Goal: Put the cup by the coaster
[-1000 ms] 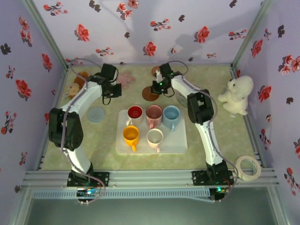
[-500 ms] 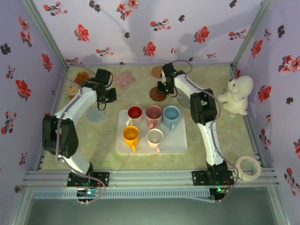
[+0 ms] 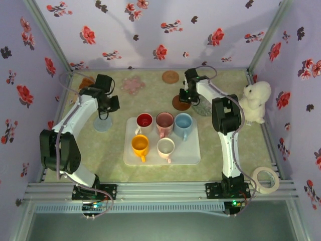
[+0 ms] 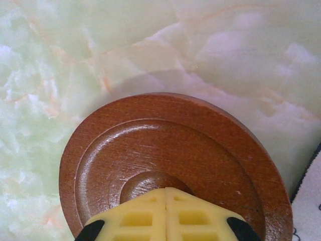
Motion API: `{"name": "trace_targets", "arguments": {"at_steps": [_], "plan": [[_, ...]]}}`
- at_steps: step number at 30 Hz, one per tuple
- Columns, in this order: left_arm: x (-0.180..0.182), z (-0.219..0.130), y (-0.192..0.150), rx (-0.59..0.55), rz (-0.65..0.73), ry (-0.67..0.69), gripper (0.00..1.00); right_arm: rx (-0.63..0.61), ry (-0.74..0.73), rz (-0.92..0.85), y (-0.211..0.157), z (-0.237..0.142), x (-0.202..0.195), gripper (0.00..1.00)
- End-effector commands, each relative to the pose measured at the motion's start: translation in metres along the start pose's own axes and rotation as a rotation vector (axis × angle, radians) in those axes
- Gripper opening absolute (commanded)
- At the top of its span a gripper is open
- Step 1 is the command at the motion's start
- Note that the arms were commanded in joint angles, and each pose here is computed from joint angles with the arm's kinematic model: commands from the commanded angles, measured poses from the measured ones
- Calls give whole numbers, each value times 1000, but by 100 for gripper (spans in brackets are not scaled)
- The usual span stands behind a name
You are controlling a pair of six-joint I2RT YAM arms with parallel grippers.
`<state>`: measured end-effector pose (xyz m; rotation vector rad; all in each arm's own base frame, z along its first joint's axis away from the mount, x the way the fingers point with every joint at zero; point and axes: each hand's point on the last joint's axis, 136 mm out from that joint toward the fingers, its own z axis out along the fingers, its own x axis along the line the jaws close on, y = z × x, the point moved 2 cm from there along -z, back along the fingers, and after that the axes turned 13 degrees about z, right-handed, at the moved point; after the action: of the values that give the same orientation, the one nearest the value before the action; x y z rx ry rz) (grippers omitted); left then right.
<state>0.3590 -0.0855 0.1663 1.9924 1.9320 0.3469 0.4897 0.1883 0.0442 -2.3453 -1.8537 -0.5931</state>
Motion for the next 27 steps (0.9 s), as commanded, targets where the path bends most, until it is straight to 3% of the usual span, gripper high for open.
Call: {"name": "trace_targets", "arguments": {"at_steps": [1,6,13,16,20,21,22,24,27], "plan": [[6,-4,-20,58,-44,4,10,0,18,-17,0,-23,4,20],[17,-9,-21,47,-94,19,24,-59,72,-32,17,-50,20,43],[47,-29,-8,59,-69,57,41,-139,71,-30,39,-89,21,58],[59,-37,-7,45,-106,68,54,-193,49,-31,42,-104,14,66],[72,-40,-17,41,-171,81,81,-283,-16,-32,37,-124,-3,82],[75,-39,-20,45,-191,86,94,-310,-34,-32,35,-130,-8,88],[78,-37,-24,50,-210,89,99,-334,-52,-32,33,-136,-12,92],[84,-33,-31,65,-254,99,99,-368,-98,-22,25,-148,-25,99],[91,-25,-42,83,-338,111,99,-408,-131,3,11,-166,-41,99]]}}
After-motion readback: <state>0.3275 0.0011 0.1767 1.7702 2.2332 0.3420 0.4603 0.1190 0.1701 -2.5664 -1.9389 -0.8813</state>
